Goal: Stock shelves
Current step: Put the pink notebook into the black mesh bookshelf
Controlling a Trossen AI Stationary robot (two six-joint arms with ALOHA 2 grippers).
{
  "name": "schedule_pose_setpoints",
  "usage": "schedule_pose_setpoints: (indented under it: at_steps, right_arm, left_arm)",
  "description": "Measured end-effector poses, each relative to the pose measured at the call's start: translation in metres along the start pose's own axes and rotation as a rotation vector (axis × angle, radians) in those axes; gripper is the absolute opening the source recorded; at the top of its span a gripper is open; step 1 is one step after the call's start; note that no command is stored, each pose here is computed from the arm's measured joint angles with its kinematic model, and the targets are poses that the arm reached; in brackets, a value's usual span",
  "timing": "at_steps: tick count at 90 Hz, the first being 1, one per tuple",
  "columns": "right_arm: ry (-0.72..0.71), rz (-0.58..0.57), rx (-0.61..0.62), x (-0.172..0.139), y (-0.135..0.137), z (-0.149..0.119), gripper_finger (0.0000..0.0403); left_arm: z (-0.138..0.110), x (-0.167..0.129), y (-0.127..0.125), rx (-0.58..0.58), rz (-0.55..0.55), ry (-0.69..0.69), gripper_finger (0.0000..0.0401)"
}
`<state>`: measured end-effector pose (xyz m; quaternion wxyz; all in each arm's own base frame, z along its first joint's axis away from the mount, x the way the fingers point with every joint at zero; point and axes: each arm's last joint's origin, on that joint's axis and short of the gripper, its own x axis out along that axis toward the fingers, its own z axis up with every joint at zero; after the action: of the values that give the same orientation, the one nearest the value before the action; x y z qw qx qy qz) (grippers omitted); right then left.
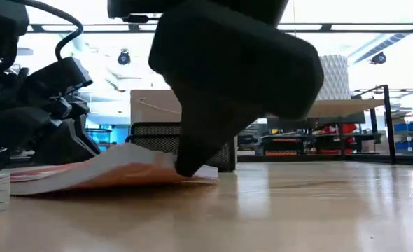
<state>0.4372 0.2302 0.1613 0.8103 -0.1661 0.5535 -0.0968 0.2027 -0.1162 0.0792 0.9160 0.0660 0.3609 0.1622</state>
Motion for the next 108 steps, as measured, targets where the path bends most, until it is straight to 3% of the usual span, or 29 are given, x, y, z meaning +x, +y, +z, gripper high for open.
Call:
schedule_pose_setpoints:
  at_steps: [16,33,51,108]
  right_arm:
    - [-0.006,0.119,-0.018,-0.003,0.009,0.001,0.0223]
    - [-0.018,0.149,-0.109,0.005,0.023,-0.003,0.0221]
    - [-0.122,0.117,-0.247,0.016,0.036,0.003,0.0209]
    - [-0.178,-0.092,-0.243,0.024,0.032,0.007,0.0209]
  left_arm:
    - [0.000,0.000,0.000,0.007,0.002,0.000,0.0060]
    - [0.000,0.001,0.001,0.003,0.004,-0.002,0.0059]
    - [0.000,0.001,0.001,0.000,0.005,-0.005,0.0059]
    - [0.000,0.001,0.001,-0.023,0.009,-0.011,0.0058]
